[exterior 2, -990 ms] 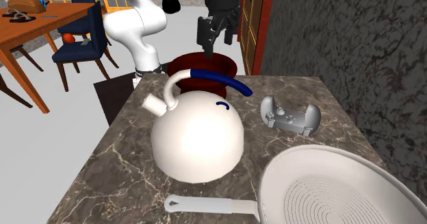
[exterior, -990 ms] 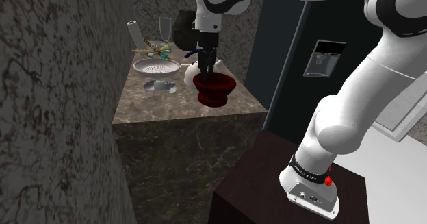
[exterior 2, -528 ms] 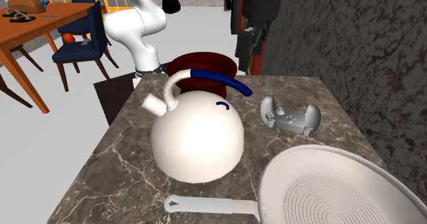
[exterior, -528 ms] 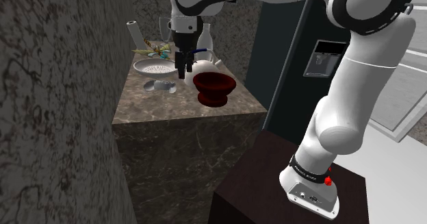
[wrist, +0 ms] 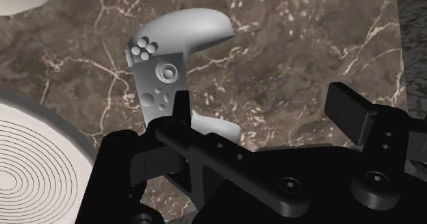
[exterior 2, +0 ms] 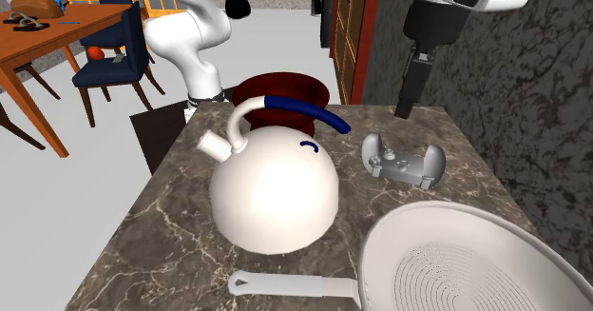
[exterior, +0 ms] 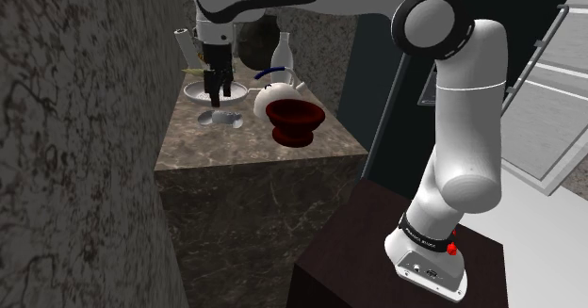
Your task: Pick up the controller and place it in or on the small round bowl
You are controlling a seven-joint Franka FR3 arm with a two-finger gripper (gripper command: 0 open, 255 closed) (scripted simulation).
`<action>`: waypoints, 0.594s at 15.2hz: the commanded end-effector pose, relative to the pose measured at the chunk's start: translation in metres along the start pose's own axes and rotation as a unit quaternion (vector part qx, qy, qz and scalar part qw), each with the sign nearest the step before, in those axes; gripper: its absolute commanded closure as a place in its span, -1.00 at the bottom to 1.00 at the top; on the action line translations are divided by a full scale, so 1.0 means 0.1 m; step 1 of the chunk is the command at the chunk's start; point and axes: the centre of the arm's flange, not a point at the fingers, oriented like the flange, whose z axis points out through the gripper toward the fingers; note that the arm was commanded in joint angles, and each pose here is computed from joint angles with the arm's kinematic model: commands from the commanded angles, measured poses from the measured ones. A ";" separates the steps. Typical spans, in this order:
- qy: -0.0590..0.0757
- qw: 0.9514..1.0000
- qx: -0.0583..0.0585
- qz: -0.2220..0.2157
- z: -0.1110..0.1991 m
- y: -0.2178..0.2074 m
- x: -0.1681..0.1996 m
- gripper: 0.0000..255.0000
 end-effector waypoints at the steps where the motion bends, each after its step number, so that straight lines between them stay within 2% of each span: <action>1: 0.001 1.000 -0.002 -0.007 0.02 -0.05 0.17 -1.00; 9: 0.001 1.000 -0.002 -0.007 0.42 -0.05 0.17 -1.00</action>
